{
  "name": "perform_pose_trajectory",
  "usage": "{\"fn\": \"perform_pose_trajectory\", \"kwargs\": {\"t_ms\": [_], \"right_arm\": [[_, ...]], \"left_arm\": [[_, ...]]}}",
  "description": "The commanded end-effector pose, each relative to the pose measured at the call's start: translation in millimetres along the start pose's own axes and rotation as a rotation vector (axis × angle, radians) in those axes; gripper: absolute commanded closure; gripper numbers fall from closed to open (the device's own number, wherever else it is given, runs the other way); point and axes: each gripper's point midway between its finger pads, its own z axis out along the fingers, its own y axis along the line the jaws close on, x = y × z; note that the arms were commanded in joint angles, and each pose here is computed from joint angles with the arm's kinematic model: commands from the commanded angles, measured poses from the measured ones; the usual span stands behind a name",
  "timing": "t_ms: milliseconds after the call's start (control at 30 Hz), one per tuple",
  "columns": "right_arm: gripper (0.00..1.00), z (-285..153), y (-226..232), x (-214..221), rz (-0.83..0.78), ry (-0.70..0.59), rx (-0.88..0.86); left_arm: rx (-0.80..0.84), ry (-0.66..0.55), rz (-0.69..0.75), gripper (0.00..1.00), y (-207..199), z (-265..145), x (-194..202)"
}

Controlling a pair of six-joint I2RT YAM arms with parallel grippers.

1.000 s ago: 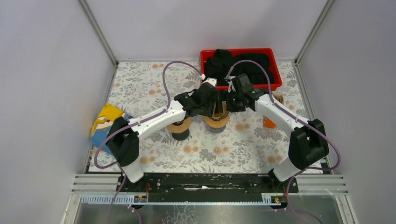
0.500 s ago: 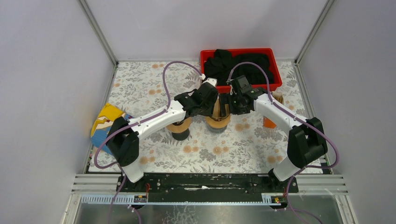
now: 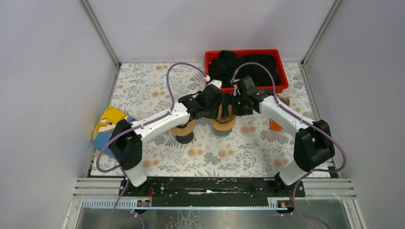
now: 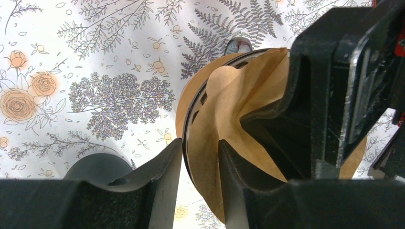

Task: Place the coffee filter in the dripper
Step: Place the coffee filter in the coffee dripper, then adjust the coffee filter in the coffee dripper.

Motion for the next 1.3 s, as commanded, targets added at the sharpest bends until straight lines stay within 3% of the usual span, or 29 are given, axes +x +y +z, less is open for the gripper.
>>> {"fn": "perform_pose_trajectory", "kwargs": {"t_ms": [0, 467, 767, 1267], "right_arm": [[0.02, 3.2, 4.2, -10.9, -0.009, -0.035, -0.018], [0.02, 13.1, -21.0, 0.4, -0.021, -0.005, 0.089], [0.01, 5.0, -16.0, -3.8, -0.025, -0.022, 0.070], [0.01, -5.7, -3.2, -14.5, -0.032, -0.057, 0.015]], "left_arm": [[0.025, -0.038, -0.018, 0.60, -7.5, 1.8, -9.8], [0.016, -0.036, -0.014, 0.59, -4.9, 2.3, -7.3], [0.062, -0.056, -0.034, 0.53, -11.1, -4.4, -14.3], [0.075, -0.101, -0.068, 0.55, -4.5, -12.0, -32.4]]}}
